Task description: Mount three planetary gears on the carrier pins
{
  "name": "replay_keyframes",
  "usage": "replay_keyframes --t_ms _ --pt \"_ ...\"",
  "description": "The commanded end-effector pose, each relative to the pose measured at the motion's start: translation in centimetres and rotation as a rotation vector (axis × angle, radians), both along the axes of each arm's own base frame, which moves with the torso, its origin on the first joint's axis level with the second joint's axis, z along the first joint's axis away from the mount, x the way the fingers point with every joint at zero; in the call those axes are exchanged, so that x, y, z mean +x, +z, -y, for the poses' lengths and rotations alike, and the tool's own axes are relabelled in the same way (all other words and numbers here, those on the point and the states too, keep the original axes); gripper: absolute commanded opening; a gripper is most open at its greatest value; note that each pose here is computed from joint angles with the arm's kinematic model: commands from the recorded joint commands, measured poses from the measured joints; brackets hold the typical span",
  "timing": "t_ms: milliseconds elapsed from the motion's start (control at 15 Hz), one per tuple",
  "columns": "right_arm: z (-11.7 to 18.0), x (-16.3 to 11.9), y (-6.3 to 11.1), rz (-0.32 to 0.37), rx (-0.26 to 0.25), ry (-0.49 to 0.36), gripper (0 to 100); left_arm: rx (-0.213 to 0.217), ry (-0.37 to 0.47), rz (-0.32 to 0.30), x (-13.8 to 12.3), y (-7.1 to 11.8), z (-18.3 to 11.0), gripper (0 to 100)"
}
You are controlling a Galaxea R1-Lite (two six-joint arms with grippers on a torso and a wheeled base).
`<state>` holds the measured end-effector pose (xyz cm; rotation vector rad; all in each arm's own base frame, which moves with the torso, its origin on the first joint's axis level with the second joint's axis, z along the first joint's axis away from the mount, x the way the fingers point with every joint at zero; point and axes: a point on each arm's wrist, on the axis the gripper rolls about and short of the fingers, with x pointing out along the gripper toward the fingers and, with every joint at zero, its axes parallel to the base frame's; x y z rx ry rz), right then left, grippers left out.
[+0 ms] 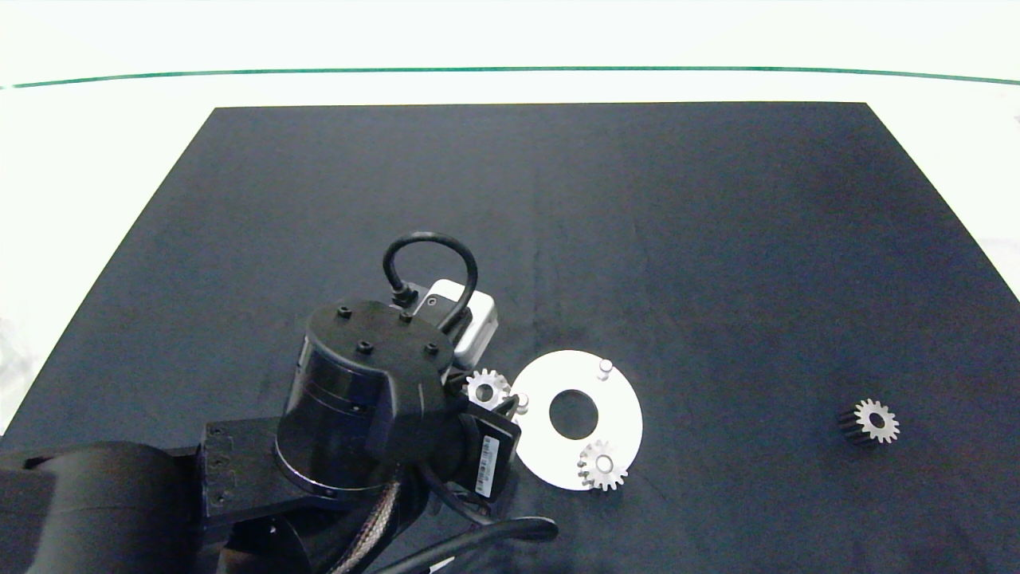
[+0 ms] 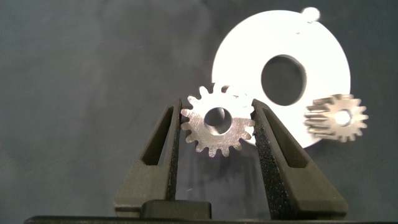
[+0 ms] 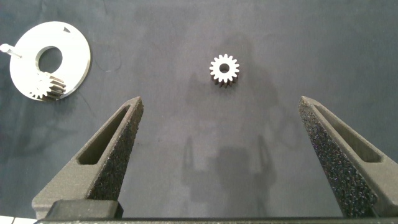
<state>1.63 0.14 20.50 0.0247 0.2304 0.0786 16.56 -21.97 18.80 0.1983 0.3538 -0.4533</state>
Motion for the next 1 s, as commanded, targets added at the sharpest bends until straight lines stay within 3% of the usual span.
replay_keyframes --t_ms 67,1000 --pt "0.0 0.0 0.0 -0.001 0.002 0.001 100 0.002 -0.020 0.000 0.0 0.0 1.2 4" --pt "0.0 0.0 0.0 -0.001 0.001 0.003 100 0.029 -0.002 0.006 0.6 -1.5 2.8 4"
